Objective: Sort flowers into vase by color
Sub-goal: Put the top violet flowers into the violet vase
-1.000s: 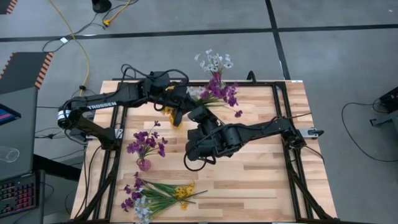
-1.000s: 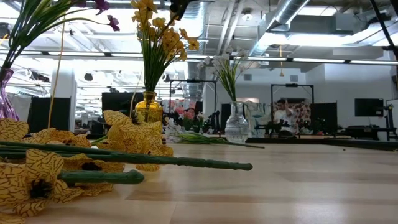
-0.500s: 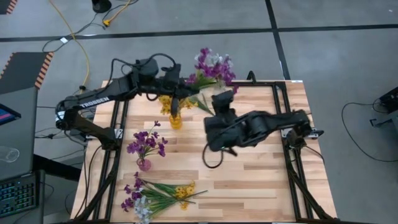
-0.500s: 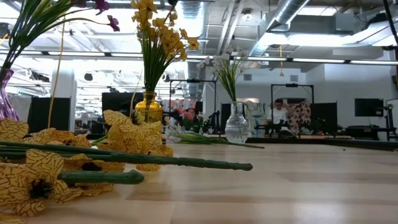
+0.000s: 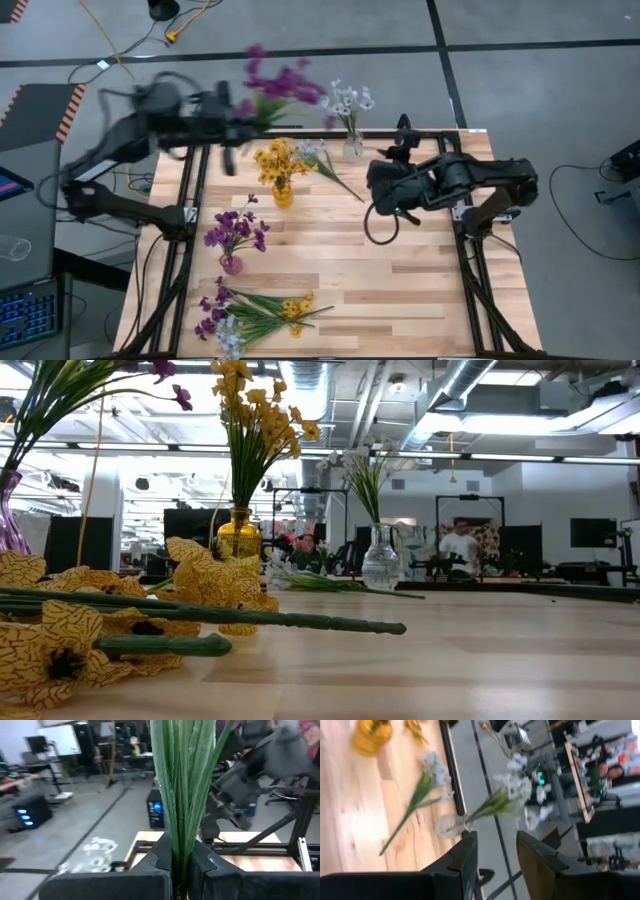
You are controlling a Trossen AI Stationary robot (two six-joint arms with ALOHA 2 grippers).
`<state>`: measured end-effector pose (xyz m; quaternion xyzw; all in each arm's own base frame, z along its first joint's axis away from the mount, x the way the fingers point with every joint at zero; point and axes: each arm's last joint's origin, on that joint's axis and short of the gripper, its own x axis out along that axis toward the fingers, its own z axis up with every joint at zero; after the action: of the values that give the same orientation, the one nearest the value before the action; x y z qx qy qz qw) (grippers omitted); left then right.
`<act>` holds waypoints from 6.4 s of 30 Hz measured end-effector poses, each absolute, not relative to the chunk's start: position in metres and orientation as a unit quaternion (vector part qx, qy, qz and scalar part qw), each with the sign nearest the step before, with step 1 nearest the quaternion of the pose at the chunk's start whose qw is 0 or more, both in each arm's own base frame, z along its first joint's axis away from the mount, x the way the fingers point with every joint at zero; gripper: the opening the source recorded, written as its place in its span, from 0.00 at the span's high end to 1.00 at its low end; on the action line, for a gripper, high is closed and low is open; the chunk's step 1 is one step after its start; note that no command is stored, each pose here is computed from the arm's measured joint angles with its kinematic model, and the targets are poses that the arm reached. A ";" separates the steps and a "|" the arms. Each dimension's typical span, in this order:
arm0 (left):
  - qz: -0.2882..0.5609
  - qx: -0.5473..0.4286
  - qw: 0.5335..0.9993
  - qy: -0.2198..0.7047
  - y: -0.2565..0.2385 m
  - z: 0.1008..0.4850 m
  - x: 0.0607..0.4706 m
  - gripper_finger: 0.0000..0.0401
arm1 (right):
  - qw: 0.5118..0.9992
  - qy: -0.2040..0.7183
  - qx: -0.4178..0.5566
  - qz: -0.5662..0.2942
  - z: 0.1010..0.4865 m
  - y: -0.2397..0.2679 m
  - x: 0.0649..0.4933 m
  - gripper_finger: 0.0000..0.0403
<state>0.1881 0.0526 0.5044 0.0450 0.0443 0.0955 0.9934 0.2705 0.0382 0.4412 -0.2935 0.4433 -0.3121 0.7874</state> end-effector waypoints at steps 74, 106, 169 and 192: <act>0.186 -0.177 0.966 -0.034 -0.111 0.244 0.076 1.00 | 0.825 0.351 -0.162 -0.411 0.292 -0.025 0.289 0.60; 0.227 -0.051 0.972 -0.012 -0.132 0.212 0.098 0.99 | 0.835 0.341 -0.168 -0.397 0.294 -0.015 0.291 0.60; 0.225 -0.045 0.973 0.007 -0.111 0.165 0.089 0.99 | 0.835 0.341 -0.168 -0.397 0.294 -0.015 0.291 0.60; 0.209 -0.045 0.976 0.051 -0.112 0.163 0.089 0.76 | 0.836 0.340 -0.167 -0.398 0.294 -0.015 0.291 0.60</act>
<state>0.0887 -0.1121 0.1628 -0.0446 0.0507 0.2089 0.9756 0.2913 -0.0146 0.2937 -0.1673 0.3402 -0.3977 0.8355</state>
